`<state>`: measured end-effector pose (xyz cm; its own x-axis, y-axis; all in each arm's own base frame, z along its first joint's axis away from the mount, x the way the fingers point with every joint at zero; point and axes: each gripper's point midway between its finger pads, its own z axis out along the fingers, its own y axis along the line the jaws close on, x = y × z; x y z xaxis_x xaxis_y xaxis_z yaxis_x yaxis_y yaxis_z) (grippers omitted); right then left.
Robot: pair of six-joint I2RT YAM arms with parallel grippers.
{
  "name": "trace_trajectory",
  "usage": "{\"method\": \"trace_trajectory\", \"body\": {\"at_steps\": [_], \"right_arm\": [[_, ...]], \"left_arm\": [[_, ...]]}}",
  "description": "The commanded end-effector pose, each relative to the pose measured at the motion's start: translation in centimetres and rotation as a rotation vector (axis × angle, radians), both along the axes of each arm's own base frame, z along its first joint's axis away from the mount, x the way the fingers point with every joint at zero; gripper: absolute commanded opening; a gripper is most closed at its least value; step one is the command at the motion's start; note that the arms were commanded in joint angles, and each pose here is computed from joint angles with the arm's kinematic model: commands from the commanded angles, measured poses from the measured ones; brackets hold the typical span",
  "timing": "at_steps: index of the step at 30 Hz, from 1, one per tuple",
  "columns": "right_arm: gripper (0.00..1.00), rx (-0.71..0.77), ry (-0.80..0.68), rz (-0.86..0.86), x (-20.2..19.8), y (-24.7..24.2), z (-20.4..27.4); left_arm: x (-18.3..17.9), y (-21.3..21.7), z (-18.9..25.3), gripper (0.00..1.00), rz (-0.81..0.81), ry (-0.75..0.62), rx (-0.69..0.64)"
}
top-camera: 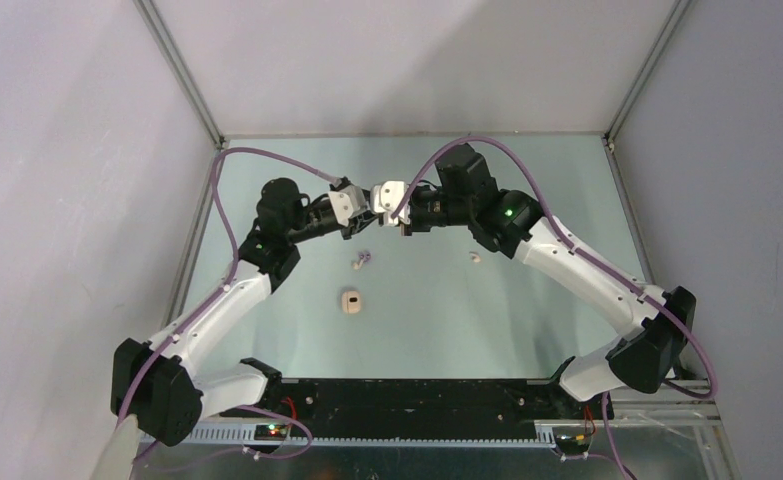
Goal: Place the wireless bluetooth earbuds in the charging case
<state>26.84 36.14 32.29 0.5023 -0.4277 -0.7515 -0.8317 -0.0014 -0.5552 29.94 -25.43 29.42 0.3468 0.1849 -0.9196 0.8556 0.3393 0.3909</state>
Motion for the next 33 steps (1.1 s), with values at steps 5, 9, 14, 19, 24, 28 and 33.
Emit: {"method": "trace_trajectory", "body": {"at_steps": [5, 9, 14, 19, 24, 28, 33], "right_arm": [[0.11, 0.028, -0.072, -0.002, -0.3, -1.3, 3.0], [0.12, 0.020, -0.092, 0.018, -0.7, -1.4, 3.2], [0.14, 0.030, -0.114, 0.027, -0.8, -1.1, 3.6], [0.16, 0.042, -0.135, 0.022, -0.4, -0.7, 3.8], [0.20, 0.022, -0.144, 0.004, 0.4, -0.5, 3.1], [0.21, 0.022, -0.137, 0.001, 0.5, -0.3, 2.9], [0.25, 0.019, -0.122, 0.001, 0.6, -0.1, 2.4]], "left_arm": [[-0.2, 0.0, 1.4, 0.00, -0.009, -0.070, -0.005], [-0.1, -0.1, 1.0, 0.00, -0.017, -0.068, 0.008], [-0.1, -0.1, 0.7, 0.00, -0.026, -0.063, 0.026], [-0.3, -0.2, 0.4, 0.00, -0.035, -0.062, 0.039], [-0.4, -0.2, 0.8, 0.00, -0.043, -0.075, 0.036], [-0.5, -0.2, 0.9, 0.00, -0.045, -0.079, 0.035], [-0.5, -0.2, 1.2, 0.00, -0.045, -0.084, 0.026]]}}
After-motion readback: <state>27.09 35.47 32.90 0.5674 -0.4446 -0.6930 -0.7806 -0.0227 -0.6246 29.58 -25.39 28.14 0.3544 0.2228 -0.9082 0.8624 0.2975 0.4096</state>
